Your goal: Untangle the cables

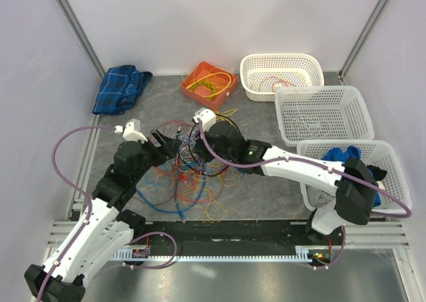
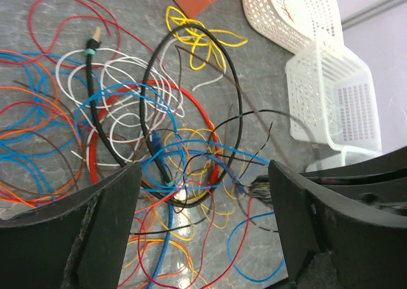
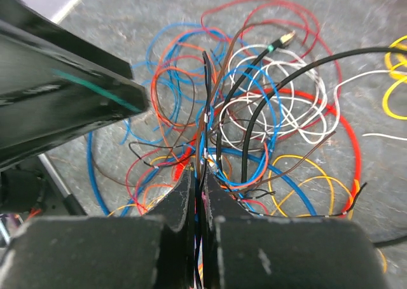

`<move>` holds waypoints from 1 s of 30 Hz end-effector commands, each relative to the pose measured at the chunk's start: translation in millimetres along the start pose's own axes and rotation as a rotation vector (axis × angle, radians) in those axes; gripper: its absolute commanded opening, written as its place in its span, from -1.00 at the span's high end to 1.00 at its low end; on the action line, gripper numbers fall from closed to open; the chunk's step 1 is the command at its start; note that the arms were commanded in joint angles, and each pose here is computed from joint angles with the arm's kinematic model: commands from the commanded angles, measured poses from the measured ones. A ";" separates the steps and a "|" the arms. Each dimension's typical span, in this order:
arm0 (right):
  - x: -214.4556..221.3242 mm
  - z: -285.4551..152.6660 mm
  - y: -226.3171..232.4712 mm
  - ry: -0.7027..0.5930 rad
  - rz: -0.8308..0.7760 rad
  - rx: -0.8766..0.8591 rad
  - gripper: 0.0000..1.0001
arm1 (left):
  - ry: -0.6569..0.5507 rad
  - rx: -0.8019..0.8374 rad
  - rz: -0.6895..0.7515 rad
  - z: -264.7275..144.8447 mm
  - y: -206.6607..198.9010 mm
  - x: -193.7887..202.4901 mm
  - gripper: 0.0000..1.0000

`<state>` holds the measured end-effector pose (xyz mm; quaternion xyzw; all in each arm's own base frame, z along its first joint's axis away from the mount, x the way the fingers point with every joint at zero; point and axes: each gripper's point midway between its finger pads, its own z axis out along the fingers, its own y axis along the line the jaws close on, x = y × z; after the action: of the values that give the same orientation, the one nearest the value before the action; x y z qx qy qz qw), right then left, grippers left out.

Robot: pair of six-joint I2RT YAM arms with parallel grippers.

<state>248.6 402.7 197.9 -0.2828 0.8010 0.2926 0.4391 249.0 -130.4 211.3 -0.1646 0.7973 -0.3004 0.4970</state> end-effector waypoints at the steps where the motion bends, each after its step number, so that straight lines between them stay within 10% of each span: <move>1: -44.2 -39.5 4.9 -0.145 0.009 -0.009 1.00 | -0.014 0.085 -0.006 0.6 -16.8 -4.2 -0.74; 17: -62.7 -104.7 -6.5 -0.263 0.057 0.018 1.00 | 0.022 0.632 -0.048 -21.3 -99.4 9.2 -0.37; 27: -72.9 -113.9 -23.0 -0.296 0.072 0.113 1.00 | -0.244 0.796 0.351 -102.4 -134.3 -40.6 -0.63; 30: -83.7 -116.2 -24.6 -0.313 0.082 0.133 1.00 | -0.145 0.840 0.450 -105.9 -142.6 -28.7 -0.62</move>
<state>233.5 323.8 287.9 -0.2026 0.7627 0.2973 0.5375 178.4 -181.1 344.7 0.0932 0.5966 -0.5021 0.6191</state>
